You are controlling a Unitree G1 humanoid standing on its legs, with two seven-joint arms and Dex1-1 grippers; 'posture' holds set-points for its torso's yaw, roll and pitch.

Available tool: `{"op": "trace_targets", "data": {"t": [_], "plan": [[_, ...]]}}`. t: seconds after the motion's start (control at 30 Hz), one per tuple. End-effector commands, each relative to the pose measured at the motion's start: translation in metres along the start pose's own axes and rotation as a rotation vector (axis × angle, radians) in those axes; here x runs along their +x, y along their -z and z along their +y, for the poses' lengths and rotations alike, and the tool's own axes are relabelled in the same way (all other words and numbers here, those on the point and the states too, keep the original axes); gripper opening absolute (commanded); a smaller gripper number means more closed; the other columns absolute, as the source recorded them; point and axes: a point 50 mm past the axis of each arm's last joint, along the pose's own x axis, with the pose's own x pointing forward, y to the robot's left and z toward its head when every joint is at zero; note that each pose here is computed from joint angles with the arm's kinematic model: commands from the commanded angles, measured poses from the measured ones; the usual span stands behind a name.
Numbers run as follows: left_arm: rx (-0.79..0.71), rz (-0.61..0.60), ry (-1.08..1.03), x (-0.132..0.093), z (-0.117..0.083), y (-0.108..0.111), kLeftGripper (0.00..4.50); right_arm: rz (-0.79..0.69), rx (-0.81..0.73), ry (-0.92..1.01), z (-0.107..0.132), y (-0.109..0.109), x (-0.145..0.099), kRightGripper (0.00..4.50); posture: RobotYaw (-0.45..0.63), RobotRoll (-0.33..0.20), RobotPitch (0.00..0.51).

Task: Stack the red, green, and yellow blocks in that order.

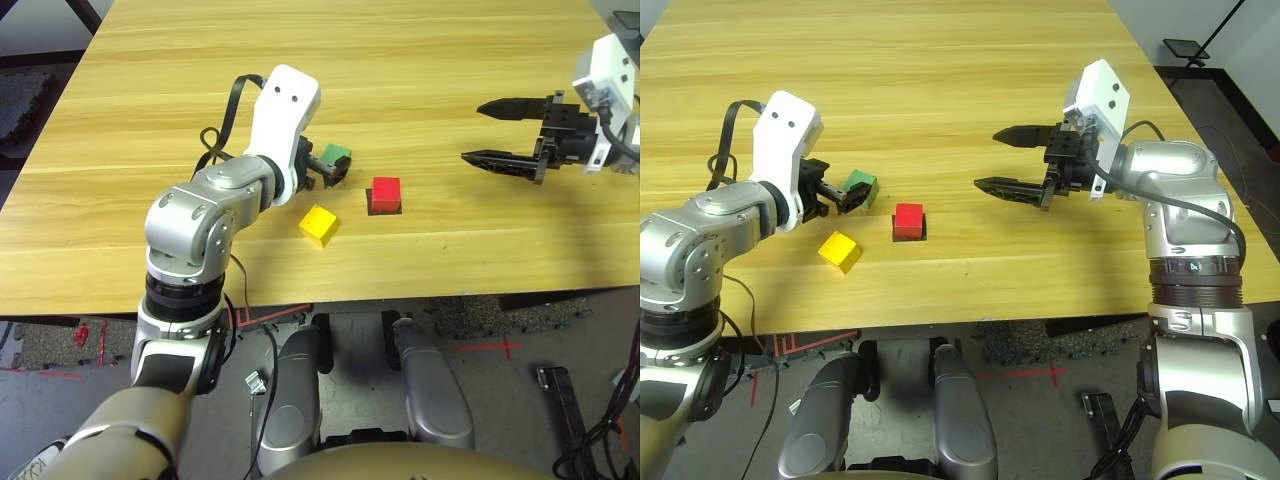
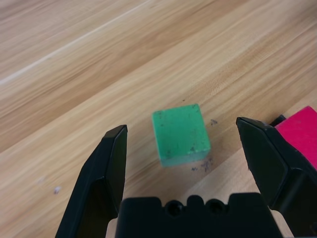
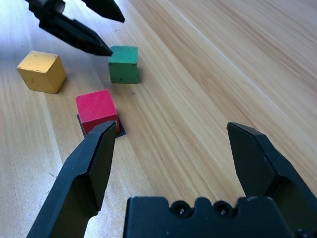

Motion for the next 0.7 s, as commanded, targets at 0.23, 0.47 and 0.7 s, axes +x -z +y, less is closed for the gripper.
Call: {"op": "trace_targets", "data": {"t": [0.23,0.47,0.7], "plan": [[0.034,0.071,0.004,0.012,-0.004,0.015,4.50,-0.011,0.000,-0.003,0.004,0.003,0.001,4.49,0.25,0.086,0.301],[0.026,0.122,-0.005,0.016,-0.002,0.028,4.50,-0.018,0.000,-0.007,0.006,0.003,0.004,4.49,0.25,0.088,0.303],[0.005,0.148,-0.028,0.022,0.001,0.037,4.50,-0.020,-0.001,-0.004,0.007,0.006,0.006,4.49,0.25,0.095,0.305]]}}
